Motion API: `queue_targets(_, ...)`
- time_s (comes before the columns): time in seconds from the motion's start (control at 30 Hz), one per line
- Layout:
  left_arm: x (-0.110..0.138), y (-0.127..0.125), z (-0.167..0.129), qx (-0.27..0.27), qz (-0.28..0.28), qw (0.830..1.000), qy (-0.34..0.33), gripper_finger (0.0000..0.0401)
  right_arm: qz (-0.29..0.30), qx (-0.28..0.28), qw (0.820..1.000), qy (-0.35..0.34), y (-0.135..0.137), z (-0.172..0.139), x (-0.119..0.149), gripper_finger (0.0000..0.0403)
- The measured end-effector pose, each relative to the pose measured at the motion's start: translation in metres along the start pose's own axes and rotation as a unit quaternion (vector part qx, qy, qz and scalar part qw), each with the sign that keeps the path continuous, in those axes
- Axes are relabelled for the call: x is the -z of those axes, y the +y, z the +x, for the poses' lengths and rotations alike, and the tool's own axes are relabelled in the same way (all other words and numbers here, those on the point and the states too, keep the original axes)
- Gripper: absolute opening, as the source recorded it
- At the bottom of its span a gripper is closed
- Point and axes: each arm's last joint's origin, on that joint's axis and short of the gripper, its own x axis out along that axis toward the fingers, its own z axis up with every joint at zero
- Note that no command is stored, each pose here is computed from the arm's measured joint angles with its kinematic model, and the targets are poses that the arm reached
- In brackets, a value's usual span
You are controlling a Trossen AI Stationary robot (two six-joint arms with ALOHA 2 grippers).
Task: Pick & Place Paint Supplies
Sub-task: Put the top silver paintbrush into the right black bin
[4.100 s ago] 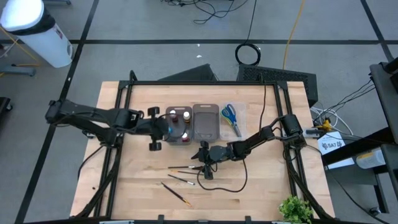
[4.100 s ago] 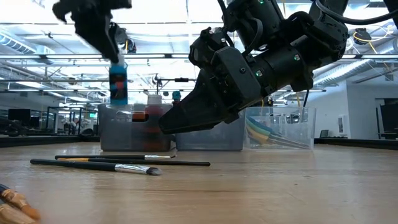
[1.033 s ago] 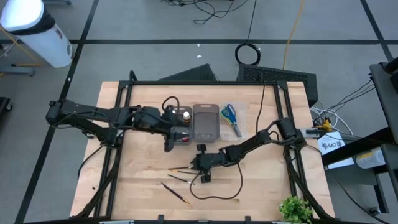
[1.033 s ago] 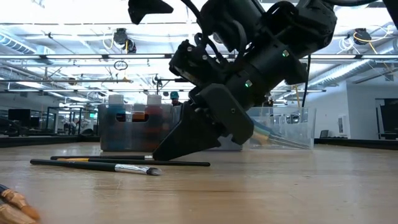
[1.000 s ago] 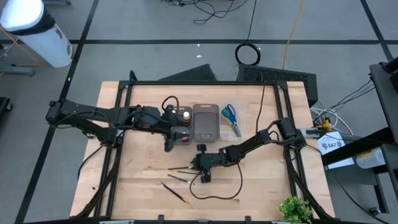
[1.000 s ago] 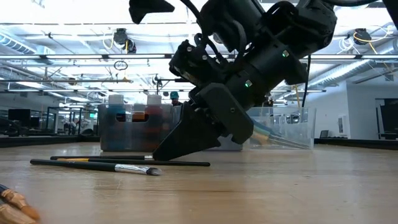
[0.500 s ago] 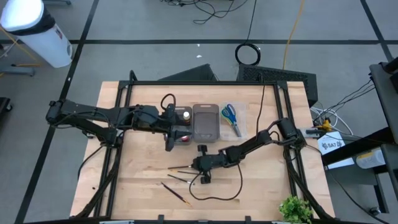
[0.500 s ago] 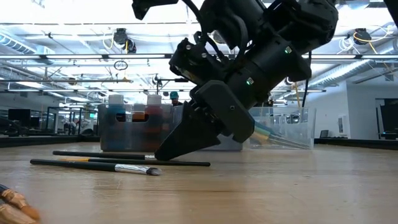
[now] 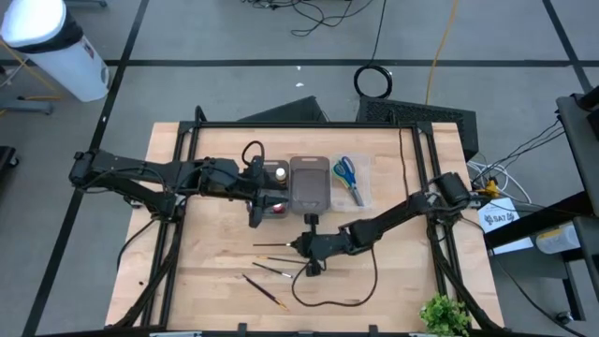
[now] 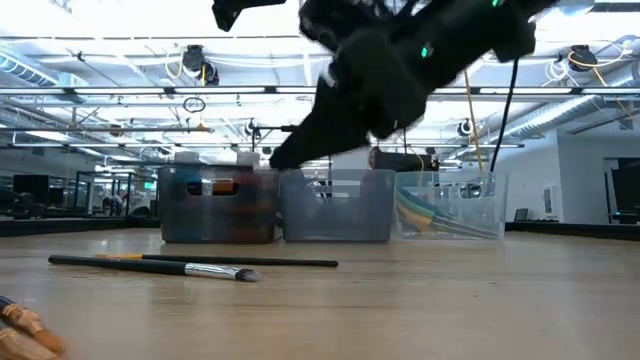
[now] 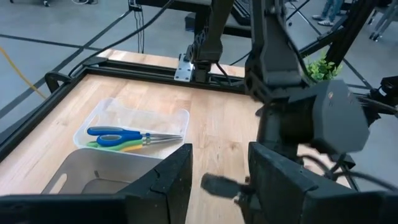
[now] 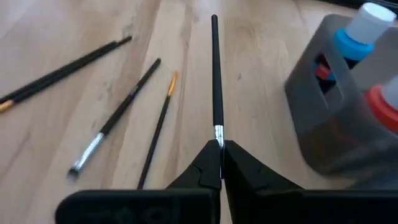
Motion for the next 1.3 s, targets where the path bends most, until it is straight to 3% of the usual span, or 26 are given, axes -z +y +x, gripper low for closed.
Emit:
queue_targets(0.1, 0.000, 0.000, 0.000, 0.000, 0.000, 1.000, 0.000, 0.0172, 0.022, 0.006, 1.000, 0.000, -0.002, -0.013, -0.009, 0.0000)
queue_targets(0.4, 0.000, 0.000, 0.000, 0.000, 0.000, 1.000, -0.001, 0.0197, 0.068, 0.114, 0.991, -0.006, -0.020, -0.069, -0.027, 0.0000)
queue_targets(0.57, 0.000, 0.000, 0.000, 0.000, 0.000, 1.000, -0.002, 0.0209, 0.117, 0.182, 0.976, -0.027, -0.038, -0.101, -0.013, 0.0000)
queue_targets(0.67, 0.000, 0.000, 0.000, 0.000, 0.000, 1.000, -0.002, 0.0213, 0.185, 0.221, 0.956, -0.045, -0.056, -0.114, 0.000, 0.0000)
queue_targets(1.03, 0.000, 0.000, 0.000, 0.000, 0.000, 1.000, -0.002, 0.0214, 0.302, 0.212, 0.925, -0.086, -0.100, -0.096, 0.059, 0.0001)
queue_targets(1.3, -0.001, 0.000, 0.000, 0.001, 0.000, 1.000, -0.005, 0.0214, 0.313, 0.194, 0.921, -0.125, -0.104, -0.083, 0.063, 0.0002)
